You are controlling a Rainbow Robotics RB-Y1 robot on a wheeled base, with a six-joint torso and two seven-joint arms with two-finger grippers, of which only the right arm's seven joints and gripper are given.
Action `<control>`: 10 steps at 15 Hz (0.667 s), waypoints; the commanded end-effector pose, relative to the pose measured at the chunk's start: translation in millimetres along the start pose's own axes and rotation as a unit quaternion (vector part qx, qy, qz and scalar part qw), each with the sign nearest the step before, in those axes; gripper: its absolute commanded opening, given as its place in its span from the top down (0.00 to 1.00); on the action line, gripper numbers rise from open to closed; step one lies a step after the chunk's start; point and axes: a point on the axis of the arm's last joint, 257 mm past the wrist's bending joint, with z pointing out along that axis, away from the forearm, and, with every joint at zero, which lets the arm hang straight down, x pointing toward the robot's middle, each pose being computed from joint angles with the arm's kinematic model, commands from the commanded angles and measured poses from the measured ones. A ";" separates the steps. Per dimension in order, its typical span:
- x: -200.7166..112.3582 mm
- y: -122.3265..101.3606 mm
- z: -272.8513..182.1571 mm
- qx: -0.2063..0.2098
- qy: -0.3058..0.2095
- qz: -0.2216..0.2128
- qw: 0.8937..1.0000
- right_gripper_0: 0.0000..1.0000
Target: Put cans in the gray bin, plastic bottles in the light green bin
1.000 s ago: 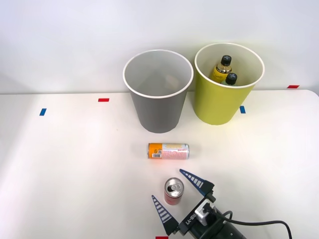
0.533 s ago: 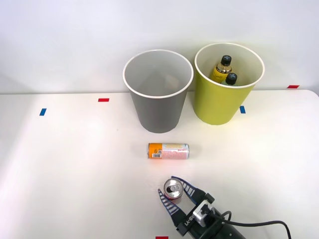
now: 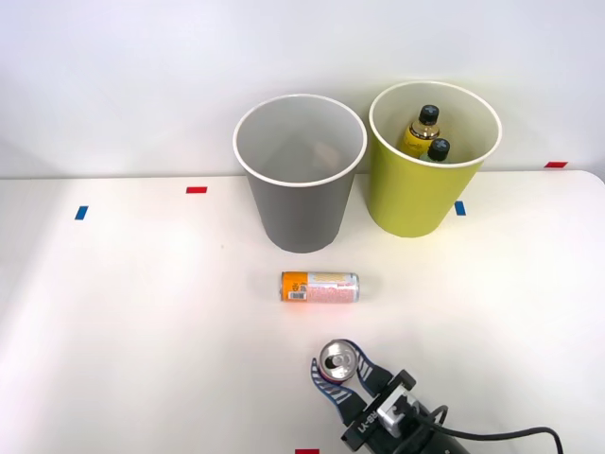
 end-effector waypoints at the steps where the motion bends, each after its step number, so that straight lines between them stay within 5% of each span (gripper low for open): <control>1: -20.3 -11.7 2.1 0.003 -0.024 -0.012 1.000 0.91; 4: -29.3 -30.8 6.8 0.018 -0.032 -0.024 0.999 1.00; 10: -82.4 -42.9 34.4 0.026 -0.040 -0.025 0.999 1.00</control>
